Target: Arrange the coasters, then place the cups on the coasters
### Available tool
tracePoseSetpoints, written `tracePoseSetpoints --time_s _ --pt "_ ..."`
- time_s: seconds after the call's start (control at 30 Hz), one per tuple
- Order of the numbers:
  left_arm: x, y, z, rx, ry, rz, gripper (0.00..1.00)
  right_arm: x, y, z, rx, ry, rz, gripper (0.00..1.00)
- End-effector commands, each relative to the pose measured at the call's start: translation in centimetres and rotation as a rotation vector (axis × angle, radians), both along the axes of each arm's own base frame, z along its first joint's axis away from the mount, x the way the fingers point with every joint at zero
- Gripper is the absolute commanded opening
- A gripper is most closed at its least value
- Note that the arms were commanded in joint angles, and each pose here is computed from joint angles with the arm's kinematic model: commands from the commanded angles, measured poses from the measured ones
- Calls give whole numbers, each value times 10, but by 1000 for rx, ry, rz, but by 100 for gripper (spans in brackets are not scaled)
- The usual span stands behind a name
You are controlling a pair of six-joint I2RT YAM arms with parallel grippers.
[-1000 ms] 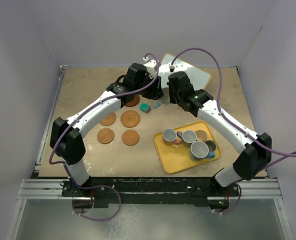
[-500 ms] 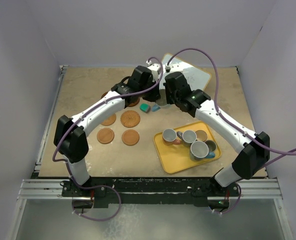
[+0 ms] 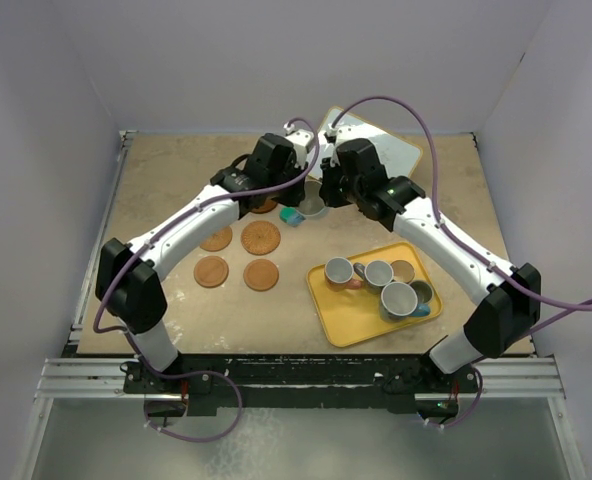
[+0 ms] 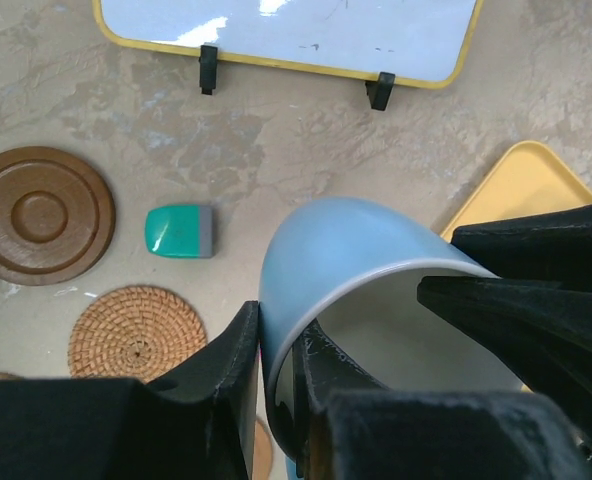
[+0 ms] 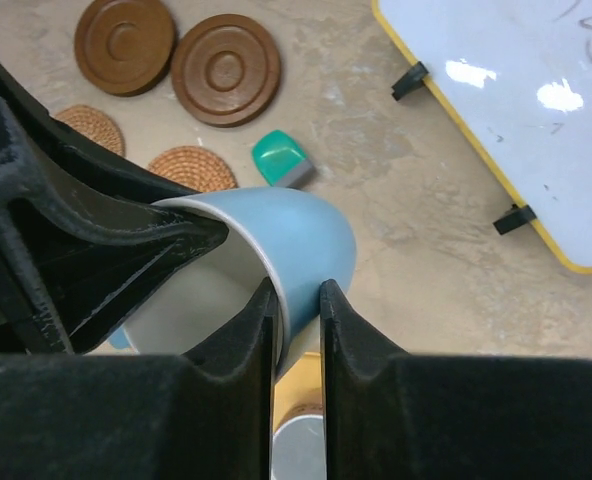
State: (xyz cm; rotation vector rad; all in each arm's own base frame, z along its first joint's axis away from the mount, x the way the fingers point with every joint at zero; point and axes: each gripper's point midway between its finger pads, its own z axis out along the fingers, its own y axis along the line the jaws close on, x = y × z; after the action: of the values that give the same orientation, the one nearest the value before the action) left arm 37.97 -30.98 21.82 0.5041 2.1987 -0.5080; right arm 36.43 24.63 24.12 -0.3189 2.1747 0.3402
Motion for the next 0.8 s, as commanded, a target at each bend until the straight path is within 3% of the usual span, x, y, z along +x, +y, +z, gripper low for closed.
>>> tracePoseSetpoints --time_s 0.0,0.53,0.77 --pt "10 -9 62 -119 -192 -40 3 -23 57 53 224 -38 240 22" --pt "18 27 63 -88 -236 18 3 -21 42 59 219 -46 248 62" --pt "36 78 62 -20 -272 71 3 -31 24 74 213 -121 317 72"
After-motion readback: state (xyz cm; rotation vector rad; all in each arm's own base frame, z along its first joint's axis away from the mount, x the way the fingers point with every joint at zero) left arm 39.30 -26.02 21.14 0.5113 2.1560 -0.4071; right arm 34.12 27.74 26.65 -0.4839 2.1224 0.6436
